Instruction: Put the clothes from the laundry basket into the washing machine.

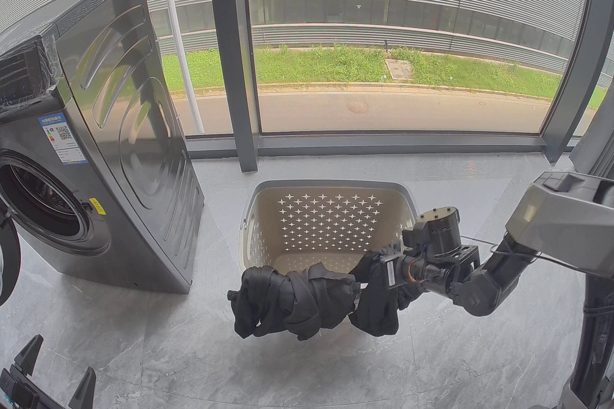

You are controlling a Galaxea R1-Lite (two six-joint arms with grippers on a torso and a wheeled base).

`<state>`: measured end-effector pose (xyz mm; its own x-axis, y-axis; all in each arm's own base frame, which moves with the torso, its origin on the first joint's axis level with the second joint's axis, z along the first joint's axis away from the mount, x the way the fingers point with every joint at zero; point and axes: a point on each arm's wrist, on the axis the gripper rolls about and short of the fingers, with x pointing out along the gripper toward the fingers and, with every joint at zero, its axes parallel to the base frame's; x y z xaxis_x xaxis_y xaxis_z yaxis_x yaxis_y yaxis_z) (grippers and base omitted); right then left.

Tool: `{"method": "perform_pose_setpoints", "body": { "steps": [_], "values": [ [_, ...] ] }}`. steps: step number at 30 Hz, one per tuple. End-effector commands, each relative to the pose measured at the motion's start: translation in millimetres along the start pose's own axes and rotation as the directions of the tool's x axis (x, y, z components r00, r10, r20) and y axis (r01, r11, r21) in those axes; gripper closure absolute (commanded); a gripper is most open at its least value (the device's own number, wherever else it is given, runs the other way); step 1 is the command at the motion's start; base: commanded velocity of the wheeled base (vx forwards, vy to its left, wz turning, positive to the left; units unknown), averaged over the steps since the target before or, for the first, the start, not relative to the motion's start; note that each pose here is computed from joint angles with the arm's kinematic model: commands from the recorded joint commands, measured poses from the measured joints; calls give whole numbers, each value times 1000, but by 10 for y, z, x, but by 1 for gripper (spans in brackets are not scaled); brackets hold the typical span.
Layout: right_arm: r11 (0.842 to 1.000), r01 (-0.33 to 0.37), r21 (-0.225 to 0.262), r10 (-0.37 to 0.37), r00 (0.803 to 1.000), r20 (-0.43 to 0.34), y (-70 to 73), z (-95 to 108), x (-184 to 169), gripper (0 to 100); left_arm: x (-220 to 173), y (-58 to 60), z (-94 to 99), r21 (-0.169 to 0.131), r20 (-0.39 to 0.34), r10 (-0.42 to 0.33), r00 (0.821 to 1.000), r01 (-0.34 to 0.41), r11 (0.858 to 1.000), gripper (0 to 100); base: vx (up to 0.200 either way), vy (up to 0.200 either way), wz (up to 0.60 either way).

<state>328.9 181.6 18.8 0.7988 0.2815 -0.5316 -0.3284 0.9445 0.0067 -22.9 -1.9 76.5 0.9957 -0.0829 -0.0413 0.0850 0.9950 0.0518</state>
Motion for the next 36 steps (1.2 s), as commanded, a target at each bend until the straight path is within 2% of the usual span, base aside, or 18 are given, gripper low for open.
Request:
{"method": "perform_pose_setpoints", "body": {
  "steps": [1, 4, 5, 6, 7, 10, 13, 16, 19, 22, 36],
  "values": [
    [998, -48, 45, 31, 948, 316, -27, 853, -921, 100, 2, -3, -53, -2, 0, 0, 1000, 0, 1000, 0, 0, 0, 0],
    [996, -71, 62, 39, 908, 418, -62, 1053, -1315, 100, 2, -3, -53, -2, 0, 0, 1000, 0, 1000, 0, 0, 0, 0],
    [994, -87, 72, 42, 876, 481, -89, 1156, -1590, 100, 2, -3, -53, -2, 0, 0, 1000, 0, 1000, 0, 0, 0, 0],
    [993, -92, 73, 44, 867, 496, -93, 1177, -1659, 100, 2, -3, -53, -2, 0, 0, 1000, 0, 1000, 0, 0, 0, 0],
    [992, -104, 74, 49, 845, 532, -104, 1220, -1840, 100, 2, -3, -53, 0, 0, 0, 1000, 0, 1000, 0, 0, 0, 0],
    [989, -134, 61, 73, 808, 584, -133, 1225, -2165, 100, 2, -3, -53, 0, 0, 0, 1000, 0, 1000, 0, 0, 0, 0],
    [987, -149, 54, 87, 793, 603, -147, 1190, -2303, 100, 2, -3, -53, 0, 0, 0, 1000, 0, 1000, 0, 0, 0, 0],
    [987, -151, 60, 84, 790, 607, -182, 1115, -2396, 100, 2, -3, -53, 0, 0, 0, 1000, 0, 1000, 0, 0, 0, 0],
    [984, -169, 63, 91, 766, 636, -189, 1102, -2513, 100, 2, -3, -53, -5, 0, 0, 1000, 0, 1000, 0, 0, 0, 0],
    [984, -168, 59, 90, 756, 648, -185, 1106, -2510, 100, 2, -3, -53, -5, 0, 0, 1000, 0, 1000, 0, 0, 0, 0],
    [984, -168, 60, 87, 743, 664, -192, 1122, -2536, 100, 2, -3, -53, -8, 0, 0, 1000, 0, 1000, 0, 0, 0, 0]
  ]
}}
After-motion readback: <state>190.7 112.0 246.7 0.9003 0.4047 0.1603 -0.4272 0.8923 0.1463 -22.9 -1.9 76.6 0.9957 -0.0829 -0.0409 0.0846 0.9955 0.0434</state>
